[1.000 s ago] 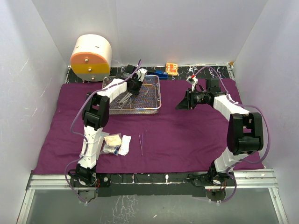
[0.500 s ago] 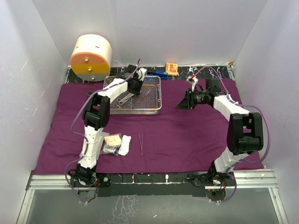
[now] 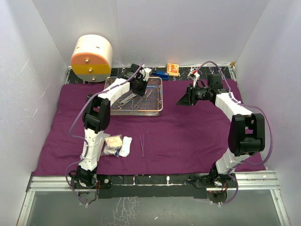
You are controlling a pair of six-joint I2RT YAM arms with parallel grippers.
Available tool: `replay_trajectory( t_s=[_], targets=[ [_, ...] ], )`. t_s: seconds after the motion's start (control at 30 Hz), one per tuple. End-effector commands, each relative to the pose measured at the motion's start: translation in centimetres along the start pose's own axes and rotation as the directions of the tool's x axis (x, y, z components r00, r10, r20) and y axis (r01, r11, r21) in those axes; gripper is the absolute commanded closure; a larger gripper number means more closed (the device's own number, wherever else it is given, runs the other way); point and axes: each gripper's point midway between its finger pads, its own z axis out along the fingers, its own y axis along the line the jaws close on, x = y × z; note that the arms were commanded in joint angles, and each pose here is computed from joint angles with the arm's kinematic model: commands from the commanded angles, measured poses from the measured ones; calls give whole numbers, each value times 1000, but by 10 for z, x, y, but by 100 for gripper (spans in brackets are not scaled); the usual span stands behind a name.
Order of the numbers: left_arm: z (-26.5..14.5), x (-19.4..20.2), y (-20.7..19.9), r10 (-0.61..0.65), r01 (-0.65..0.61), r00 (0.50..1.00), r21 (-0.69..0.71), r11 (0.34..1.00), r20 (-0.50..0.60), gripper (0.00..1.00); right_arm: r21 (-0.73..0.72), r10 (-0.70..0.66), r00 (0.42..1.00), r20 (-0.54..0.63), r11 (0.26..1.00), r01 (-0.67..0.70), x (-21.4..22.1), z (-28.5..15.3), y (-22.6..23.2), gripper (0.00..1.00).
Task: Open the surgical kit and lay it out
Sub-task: Pick up the medical item from the container.
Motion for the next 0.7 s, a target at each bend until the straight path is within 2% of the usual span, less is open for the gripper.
replay_trajectory(
  t_s=[0.0,0.13,0.3,0.67],
  targets=[
    [-54,-48,-11,54,-56,988,10,998,142,100,2,-74,997,26,997,74,-32,6,3,71],
    [-59,-47,-11,74,-76,986,8,997,153,100,9,-87,996,34,996,87,-46,21,4,71],
    [-67,-48,-13,99,-104,978,14,995,186,100,31,-82,991,105,996,79,-72,48,5,71],
    [-77,-42,-22,132,-147,963,46,988,235,100,7,33,990,137,999,-34,-97,129,-9,70]
  ],
)
